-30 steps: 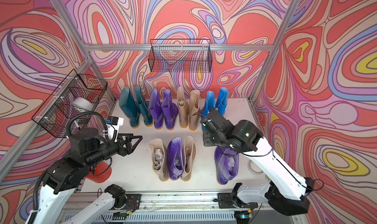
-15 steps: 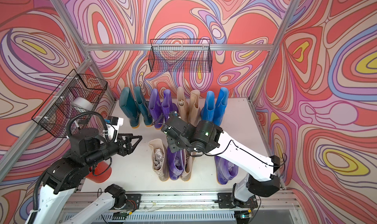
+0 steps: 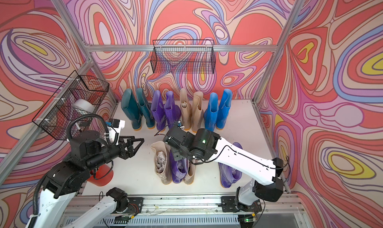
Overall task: Match and arrange rain boots in pairs
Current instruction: Pick up the rain boot at the center of the board.
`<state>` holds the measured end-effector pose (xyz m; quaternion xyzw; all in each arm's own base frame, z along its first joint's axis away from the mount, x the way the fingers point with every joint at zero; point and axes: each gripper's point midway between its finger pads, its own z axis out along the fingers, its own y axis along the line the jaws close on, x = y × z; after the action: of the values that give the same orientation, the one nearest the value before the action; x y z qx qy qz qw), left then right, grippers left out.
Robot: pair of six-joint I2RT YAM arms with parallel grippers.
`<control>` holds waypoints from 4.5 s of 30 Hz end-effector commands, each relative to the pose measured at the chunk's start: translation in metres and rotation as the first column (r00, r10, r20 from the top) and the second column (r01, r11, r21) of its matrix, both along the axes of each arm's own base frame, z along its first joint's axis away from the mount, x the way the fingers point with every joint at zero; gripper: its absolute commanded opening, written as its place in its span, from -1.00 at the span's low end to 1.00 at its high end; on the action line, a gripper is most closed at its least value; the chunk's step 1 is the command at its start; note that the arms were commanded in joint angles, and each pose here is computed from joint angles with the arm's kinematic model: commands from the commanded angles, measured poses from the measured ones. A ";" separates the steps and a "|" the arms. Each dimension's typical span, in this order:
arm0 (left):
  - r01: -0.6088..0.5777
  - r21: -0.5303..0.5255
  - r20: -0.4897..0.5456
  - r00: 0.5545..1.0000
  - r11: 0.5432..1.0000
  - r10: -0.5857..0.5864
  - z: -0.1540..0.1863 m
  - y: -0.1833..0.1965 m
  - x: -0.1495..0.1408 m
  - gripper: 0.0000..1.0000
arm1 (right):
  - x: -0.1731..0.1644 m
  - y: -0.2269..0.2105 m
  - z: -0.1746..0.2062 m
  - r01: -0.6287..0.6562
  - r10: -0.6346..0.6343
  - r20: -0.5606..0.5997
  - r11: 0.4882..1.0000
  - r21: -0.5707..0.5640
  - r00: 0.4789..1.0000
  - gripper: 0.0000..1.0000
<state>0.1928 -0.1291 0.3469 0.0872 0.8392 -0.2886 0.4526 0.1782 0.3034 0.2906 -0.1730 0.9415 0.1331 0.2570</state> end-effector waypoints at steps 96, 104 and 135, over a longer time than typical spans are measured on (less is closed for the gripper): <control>-0.037 0.068 0.034 0.999 0.997 0.034 -0.010 0.020 -0.019 0.36 | -0.016 0.097 -0.058 -0.094 0.091 -0.087 0.995 -0.034 0.992 0.36; -0.051 0.077 0.040 0.998 0.996 0.048 -0.009 0.025 -0.021 0.36 | -0.016 0.096 -0.076 -0.091 0.081 -0.111 0.992 -0.088 0.991 0.31; -0.138 0.087 0.108 0.986 0.987 0.129 0.013 0.047 -0.031 0.37 | 0.021 0.130 0.064 -0.268 0.225 0.198 0.937 0.226 0.954 -1.00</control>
<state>0.1679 -0.0910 0.3505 0.0684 0.8369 -0.2265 0.4935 0.1826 0.4258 0.2730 -0.2738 0.9120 0.1837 0.2439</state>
